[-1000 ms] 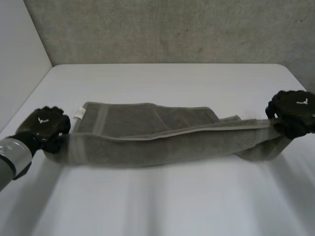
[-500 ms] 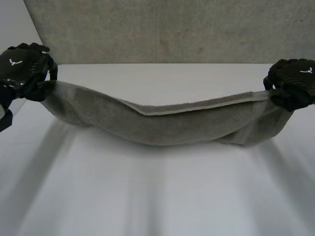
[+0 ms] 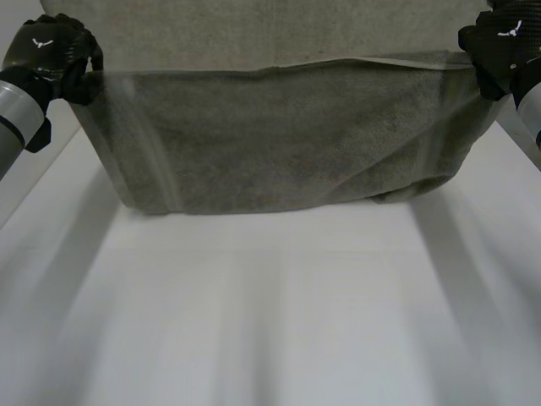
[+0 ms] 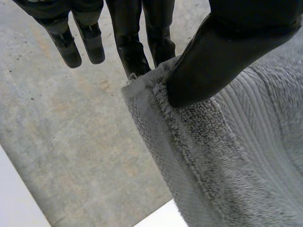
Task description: Fold the towel.
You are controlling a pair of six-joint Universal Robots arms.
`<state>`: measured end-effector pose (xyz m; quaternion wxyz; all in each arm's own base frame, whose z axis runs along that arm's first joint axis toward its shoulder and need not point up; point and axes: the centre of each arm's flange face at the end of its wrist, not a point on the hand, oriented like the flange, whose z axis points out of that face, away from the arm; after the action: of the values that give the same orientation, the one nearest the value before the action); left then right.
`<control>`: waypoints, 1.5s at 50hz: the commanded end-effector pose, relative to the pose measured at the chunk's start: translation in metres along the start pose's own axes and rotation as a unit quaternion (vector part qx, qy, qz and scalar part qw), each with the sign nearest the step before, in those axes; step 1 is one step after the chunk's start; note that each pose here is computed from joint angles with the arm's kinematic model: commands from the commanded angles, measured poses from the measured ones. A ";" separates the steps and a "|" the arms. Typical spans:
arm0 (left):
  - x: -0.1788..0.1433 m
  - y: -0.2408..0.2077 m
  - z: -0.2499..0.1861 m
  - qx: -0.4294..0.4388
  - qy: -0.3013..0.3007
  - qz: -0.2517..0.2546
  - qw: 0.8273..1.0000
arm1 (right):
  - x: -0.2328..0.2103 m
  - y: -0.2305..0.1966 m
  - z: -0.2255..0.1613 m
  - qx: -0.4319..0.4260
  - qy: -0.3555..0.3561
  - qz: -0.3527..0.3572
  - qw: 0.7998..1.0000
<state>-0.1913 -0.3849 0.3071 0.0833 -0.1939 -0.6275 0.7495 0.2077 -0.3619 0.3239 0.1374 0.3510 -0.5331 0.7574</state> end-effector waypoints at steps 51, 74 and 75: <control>-0.011 0.028 0.001 -0.007 -0.016 -0.109 0.994 | -0.008 0.026 0.002 0.013 -0.069 0.126 0.990; 0.001 0.024 -0.016 -0.019 -0.007 -0.113 0.993 | -0.018 0.019 -0.025 -0.002 -0.092 0.137 0.986; 0.002 0.019 -0.023 -0.017 -0.007 -0.113 0.993 | -0.019 0.016 -0.033 -0.002 -0.098 0.138 0.986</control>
<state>-0.1856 -0.3892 0.2743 0.1595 -0.1167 -0.6603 0.7245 0.2029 -0.3606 0.2899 -0.0135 0.3403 -0.5851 0.7360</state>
